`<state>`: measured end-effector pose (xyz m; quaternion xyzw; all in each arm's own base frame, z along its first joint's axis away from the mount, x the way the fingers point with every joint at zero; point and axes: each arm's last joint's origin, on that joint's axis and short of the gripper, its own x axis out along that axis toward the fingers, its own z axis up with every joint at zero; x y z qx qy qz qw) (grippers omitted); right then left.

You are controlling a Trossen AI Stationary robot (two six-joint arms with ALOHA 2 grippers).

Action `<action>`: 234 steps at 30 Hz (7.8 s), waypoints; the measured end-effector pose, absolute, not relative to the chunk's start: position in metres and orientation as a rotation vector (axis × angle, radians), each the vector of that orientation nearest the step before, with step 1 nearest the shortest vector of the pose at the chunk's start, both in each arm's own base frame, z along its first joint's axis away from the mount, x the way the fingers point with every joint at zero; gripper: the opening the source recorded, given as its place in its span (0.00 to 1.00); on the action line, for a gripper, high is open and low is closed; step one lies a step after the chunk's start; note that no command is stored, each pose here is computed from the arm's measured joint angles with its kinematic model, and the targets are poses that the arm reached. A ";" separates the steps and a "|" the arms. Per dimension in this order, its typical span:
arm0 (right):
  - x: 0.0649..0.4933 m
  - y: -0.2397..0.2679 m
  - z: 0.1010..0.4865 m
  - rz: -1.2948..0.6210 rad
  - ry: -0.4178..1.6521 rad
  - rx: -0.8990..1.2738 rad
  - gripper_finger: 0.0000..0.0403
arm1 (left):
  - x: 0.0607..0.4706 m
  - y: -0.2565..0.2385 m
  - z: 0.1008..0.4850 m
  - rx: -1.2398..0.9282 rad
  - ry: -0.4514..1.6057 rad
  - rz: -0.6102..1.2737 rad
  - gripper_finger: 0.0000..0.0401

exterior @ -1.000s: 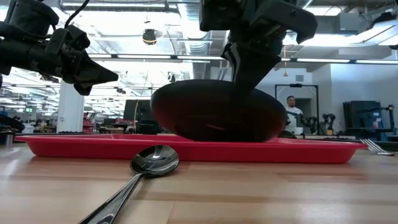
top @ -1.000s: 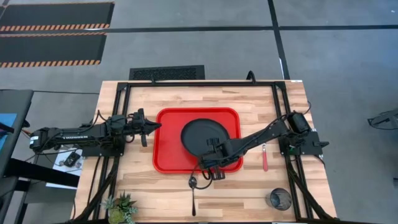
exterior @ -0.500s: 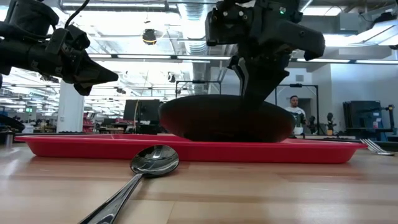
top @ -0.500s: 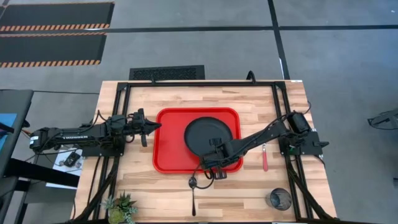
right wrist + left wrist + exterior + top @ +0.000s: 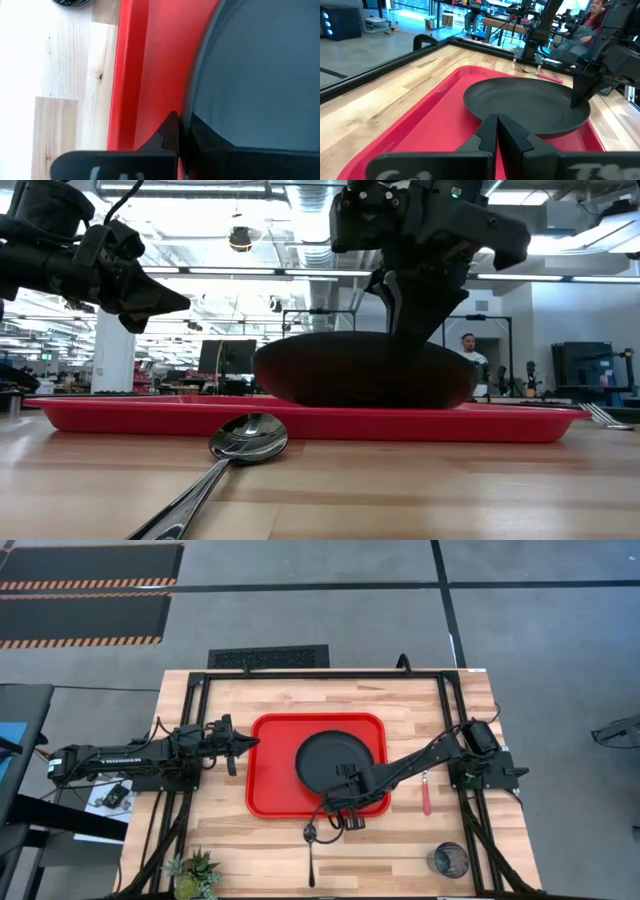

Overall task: Pick and place plate/cup/fork/spoon on tray
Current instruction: Put the black plate on the center of the red serving tray, then put the blue glass on the red serving tray to the top right of the black plate

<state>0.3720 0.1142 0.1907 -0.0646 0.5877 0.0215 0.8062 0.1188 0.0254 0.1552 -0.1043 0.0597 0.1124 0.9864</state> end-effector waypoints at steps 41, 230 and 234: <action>0.393 0.079 0.195 0.187 1.140 -0.190 0.08 | 0.119 0.026 0.156 -0.208 0.114 0.229 0.00; 0.267 0.131 0.335 -0.357 1.259 0.040 0.05 | 0.120 0.022 0.165 -0.198 0.057 0.106 0.00; 0.286 0.076 0.342 -0.331 1.259 -0.004 0.04 | 0.120 0.022 0.165 -0.195 0.057 0.106 0.00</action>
